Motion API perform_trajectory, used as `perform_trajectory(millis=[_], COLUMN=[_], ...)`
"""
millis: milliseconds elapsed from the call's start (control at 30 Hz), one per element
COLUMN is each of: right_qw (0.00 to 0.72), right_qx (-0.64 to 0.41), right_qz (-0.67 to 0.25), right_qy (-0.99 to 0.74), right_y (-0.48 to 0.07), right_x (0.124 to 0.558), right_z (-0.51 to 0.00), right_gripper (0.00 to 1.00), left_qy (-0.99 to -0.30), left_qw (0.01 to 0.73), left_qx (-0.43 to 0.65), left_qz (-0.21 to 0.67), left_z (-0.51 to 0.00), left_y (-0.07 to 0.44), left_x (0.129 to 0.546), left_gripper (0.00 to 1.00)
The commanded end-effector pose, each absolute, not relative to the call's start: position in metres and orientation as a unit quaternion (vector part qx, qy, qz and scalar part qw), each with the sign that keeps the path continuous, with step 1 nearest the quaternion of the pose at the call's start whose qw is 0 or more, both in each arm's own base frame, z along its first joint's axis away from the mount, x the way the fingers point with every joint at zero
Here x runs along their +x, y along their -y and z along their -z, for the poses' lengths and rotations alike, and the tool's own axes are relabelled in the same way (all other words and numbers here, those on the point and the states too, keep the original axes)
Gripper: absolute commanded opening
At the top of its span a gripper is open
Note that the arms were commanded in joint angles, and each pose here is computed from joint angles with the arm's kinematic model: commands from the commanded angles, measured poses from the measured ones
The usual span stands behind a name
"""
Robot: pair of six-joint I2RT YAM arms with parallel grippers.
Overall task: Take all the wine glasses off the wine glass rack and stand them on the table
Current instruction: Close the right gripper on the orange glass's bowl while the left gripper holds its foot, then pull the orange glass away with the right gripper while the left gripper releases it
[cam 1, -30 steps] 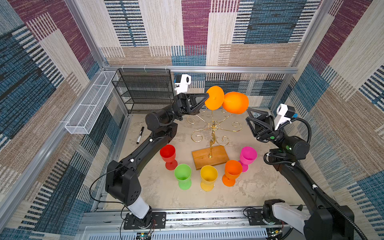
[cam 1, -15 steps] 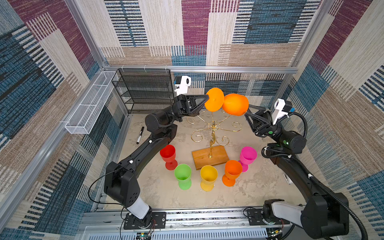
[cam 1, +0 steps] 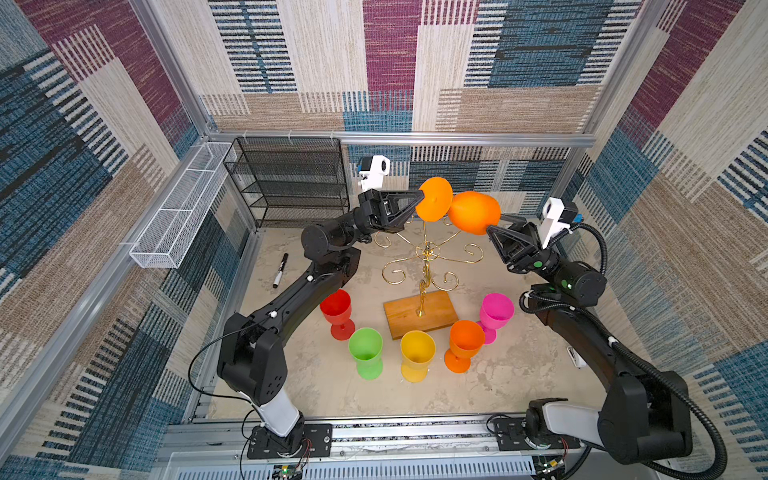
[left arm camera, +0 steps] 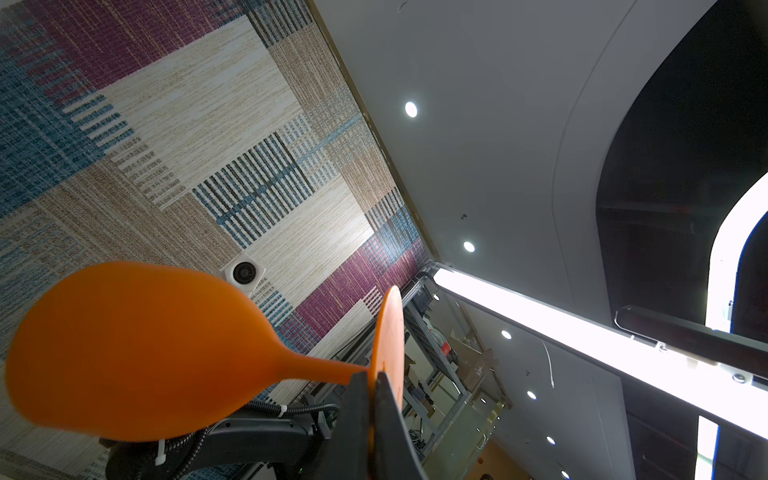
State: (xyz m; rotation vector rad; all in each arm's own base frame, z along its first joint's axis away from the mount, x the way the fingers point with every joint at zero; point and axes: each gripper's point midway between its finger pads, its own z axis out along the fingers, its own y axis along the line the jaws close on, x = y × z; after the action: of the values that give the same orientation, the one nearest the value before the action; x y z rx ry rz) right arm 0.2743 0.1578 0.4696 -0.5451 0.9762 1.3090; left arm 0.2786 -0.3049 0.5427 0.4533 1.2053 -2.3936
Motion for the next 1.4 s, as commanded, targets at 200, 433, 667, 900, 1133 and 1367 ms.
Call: perform_trajectory(millis=[200, 433, 667, 900, 1133, 1367], right_qw=[0.672, 0.671, 0.666, 0.67, 0.687, 0.724], right_qx=[-0.25, -0.239, -0.226, -0.208, -0.178, -0.081], right_qz=[-0.551, -0.549, -0.553, -0.546, -0.512, -0.375], right_qy=[-0.426, -0.437, -0.446, -0.458, -0.485, -0.573], right_y=[-0.155, -0.154, -0.154, -0.15, -0.143, -0.107], right_x=[0.254, 0.258, 0.263, 0.264, 0.267, 0.293], right_z=[-0.466, -0.464, -0.462, -0.464, -0.47, -0.486], right_gripper=[0.37, 0.26, 0.1, 0.0, 0.0, 0.0], left_qy=[-0.419, -0.422, -0.42, -0.418, -0.419, -0.417], left_qw=[0.202, 0.189, 0.182, 0.181, 0.196, 0.224], left_qx=[0.14, 0.123, 0.113, 0.107, 0.112, 0.136], left_qz=[0.874, 0.878, 0.882, 0.883, 0.88, 0.87], left_z=[-0.543, -0.536, -0.534, -0.533, -0.53, -0.532], left_y=[0.306, 0.311, 0.313, 0.316, 0.314, 0.311], left_x=[0.292, 0.3, 0.3, 0.299, 0.294, 0.284], left_gripper=[0.0, 0.0, 0.03, 0.16, 0.41, 0.53])
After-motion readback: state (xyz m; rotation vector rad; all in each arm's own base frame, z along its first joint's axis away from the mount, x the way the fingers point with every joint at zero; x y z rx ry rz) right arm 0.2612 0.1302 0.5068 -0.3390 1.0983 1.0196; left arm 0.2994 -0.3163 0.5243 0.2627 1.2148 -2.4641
